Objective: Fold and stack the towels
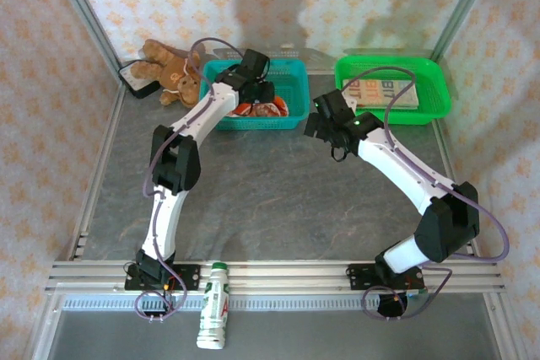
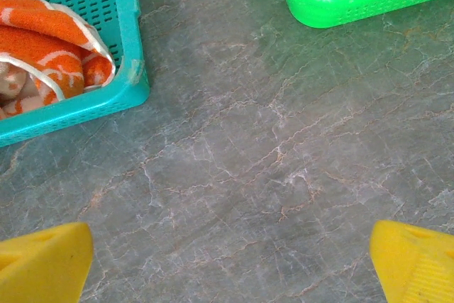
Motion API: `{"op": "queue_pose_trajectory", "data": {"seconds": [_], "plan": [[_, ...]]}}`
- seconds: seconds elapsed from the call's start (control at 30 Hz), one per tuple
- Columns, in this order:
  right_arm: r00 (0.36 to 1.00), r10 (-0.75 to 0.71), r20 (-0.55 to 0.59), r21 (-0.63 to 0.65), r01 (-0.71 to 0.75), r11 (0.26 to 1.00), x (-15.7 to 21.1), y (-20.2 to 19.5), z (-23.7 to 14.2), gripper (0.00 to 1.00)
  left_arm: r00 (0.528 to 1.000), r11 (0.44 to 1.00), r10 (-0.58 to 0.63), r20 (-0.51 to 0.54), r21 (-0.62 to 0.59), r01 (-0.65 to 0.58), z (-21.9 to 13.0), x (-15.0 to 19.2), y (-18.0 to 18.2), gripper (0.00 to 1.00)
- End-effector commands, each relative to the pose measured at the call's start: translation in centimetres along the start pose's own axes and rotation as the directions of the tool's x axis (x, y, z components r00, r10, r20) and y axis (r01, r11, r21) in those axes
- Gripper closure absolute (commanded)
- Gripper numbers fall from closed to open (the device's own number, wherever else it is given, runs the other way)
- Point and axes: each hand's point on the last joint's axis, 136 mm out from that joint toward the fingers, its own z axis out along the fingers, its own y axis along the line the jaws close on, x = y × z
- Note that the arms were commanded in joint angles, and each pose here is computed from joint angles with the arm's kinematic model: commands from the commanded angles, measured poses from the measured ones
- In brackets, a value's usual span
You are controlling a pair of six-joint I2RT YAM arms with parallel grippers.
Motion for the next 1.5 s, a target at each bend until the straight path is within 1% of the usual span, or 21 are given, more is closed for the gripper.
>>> {"op": "queue_pose_trajectory", "data": {"seconds": [0.0,0.13,0.23,0.3,0.37,0.4,0.5,0.6,0.77,0.93,1.1,1.13,1.17,1.2,1.3,1.33,1.37,1.47], "plan": [[1.0,0.013,0.013,0.009,-0.013,1.0,-0.3,0.0,-0.4,0.01,0.998,0.998,0.034,-0.05,-0.043,-0.036,1.9,1.2,1.0,0.53],[1.0,0.016,0.014,0.013,-0.016,1.0,-0.3,-0.1,-0.5,0.01,0.995,0.995,0.056,-0.082,-0.073,-0.062,2.3,2.3,1.3,0.55],[1.0,0.017,0.012,0.013,-0.017,1.0,-0.3,-0.2,-0.5,0.01,0.993,0.992,0.076,-0.091,-0.095,-0.084,2.3,2.8,1.5,0.61],[1.0,0.019,0.012,0.011,-0.019,1.0,-0.3,-0.1,-0.4,0.01,0.993,0.991,0.081,-0.085,-0.101,-0.09,2.1,2.6,1.6,0.74],[1.0,0.023,0.009,0.008,-0.023,1.0,-0.2,0.0,-0.4,0.01,0.994,0.989,0.085,-0.072,-0.117,-0.093,1.8,2.3,1.9,0.94],[1.0,0.024,0.007,0.005,-0.024,1.0,-0.2,0.0,-0.4,0.01,0.994,0.988,0.087,-0.064,-0.124,-0.094,1.6,2.1,2.0,1.0],[1.0,0.026,0.007,0.003,-0.026,1.0,-0.2,0.0,-0.4,0.01,0.996,0.987,0.087,-0.029,-0.133,-0.09,0.3,1.1,2.0,1.0],[1.0,0.027,0.012,0.002,-0.027,1.0,-0.2,-0.1,-0.6,0.01,0.997,0.989,0.073,0.031,-0.128,-0.069,-1.5,-0.3,1.8,1.0],[0.999,0.029,0.014,0.002,-0.029,1.0,-0.1,-0.2,-0.7,0.01,0.992,0.996,0.039,0.118,-0.087,-0.029,-4.4,-2.6,1.0,1.0],[1.0,0.03,0.007,0.001,-0.03,1.0,0.0,-0.1,-0.5,0.01,0.992,0.998,0.017,0.126,-0.059,-0.01,-5.2,-3.0,0.4,1.0],[1.0,0.029,0.009,0.002,-0.029,1.0,0.1,-0.1,-0.4,0.01,0.992,0.998,0.027,0.126,-0.06,-0.019,-5.2,-3.1,0.4,1.0],[1.0,0.027,0.009,0.0,-0.027,1.0,0.0,-0.1,-0.4,0.01,0.992,0.997,0.033,0.118,-0.066,-0.025,-5.0,-2.9,0.5,0.86],[1.0,0.027,0.009,-0.002,-0.027,1.0,0.0,0.0,-0.4,0.01,0.993,0.997,0.043,0.106,-0.069,-0.036,-4.6,-2.7,0.5,0.67],[1.0,0.025,0.005,0.001,-0.025,1.0,0.1,0.0,-0.3,0.01,0.994,0.996,0.055,0.09,-0.074,-0.048,-4.2,-2.4,0.6,0.59],[1.0,0.024,0.002,-0.003,-0.024,1.0,0.1,0.1,-0.3,0.01,0.995,0.992,0.087,0.04,-0.1,-0.083,-2.7,-1.4,1.0,0.43],[1.0,0.023,0.002,-0.003,-0.023,1.0,0.0,0.1,-0.3,0.01,0.995,0.989,0.098,0.025,-0.109,-0.095,-2.2,-1.0,1.2,0.33],[1.0,0.02,0.002,-0.002,-0.02,1.0,0.0,0.1,-0.3,0.01,0.994,0.987,0.107,0.013,-0.119,-0.105,-1.8,-0.7,1.4,0.27],[1.0,0.016,0.002,0.002,-0.016,1.0,-0.1,0.1,-0.3,0.01,0.992,0.982,0.128,-0.02,-0.137,-0.13,-0.7,0.3,1.8,0.26]]}}
